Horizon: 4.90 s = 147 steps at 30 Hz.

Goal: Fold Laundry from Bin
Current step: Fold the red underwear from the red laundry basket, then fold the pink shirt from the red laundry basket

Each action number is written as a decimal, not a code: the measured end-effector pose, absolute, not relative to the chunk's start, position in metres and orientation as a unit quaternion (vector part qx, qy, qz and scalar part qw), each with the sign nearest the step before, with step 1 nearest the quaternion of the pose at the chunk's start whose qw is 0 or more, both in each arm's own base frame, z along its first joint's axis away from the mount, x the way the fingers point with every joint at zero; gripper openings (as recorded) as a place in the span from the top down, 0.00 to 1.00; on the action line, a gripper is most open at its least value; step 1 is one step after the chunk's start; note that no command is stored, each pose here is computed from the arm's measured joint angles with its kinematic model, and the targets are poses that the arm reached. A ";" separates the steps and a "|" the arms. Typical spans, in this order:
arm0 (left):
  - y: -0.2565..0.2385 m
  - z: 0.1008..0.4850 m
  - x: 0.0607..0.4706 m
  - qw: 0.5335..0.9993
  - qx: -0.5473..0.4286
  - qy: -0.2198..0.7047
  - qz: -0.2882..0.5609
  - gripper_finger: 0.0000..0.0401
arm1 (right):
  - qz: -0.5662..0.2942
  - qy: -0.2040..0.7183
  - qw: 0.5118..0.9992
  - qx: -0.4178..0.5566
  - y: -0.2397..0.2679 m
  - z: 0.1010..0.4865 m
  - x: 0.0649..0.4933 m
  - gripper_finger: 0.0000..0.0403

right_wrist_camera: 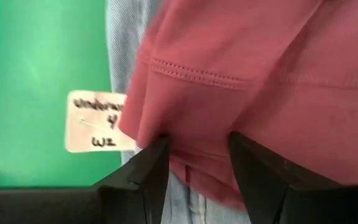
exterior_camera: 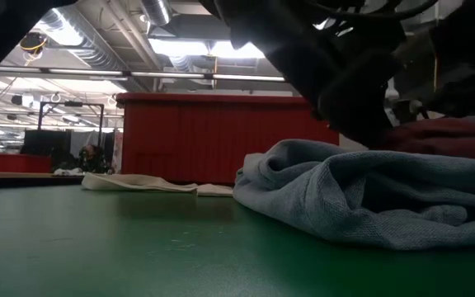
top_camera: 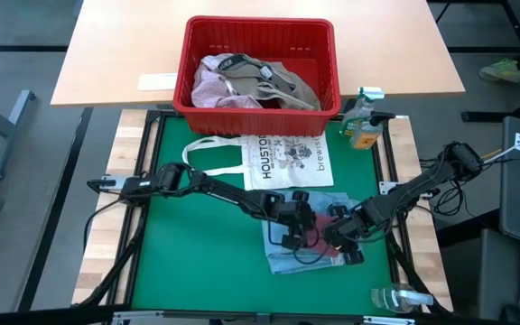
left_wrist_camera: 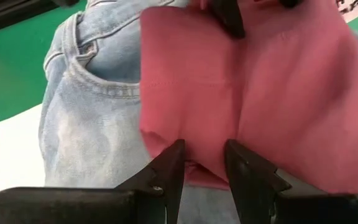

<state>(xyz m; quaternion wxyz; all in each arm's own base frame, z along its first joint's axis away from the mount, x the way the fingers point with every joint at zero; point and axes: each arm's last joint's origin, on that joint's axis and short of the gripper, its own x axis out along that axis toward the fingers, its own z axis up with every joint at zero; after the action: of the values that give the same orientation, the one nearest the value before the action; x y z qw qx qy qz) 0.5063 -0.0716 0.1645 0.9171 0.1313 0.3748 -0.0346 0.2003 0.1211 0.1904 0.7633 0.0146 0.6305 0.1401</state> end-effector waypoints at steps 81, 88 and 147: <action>-0.069 0.173 0.502 0.913 0.147 0.382 0.001 0.72 | 0.095 0.610 0.786 -0.021 0.119 0.197 0.205 0.58; -0.065 0.177 0.501 0.913 0.146 0.382 0.006 0.72 | 0.096 0.614 0.784 -0.020 0.119 0.196 0.204 0.58; -0.094 0.280 0.491 0.890 0.189 0.413 -0.041 0.72 | 0.108 0.599 0.793 -0.032 0.125 0.235 0.214 0.58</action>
<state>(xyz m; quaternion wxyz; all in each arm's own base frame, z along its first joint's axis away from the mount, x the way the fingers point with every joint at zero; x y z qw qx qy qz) 0.4911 -0.0943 0.2804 0.8898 0.1892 0.4133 -0.0410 0.2136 0.1247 0.2347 0.7929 -0.0319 0.5988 0.1084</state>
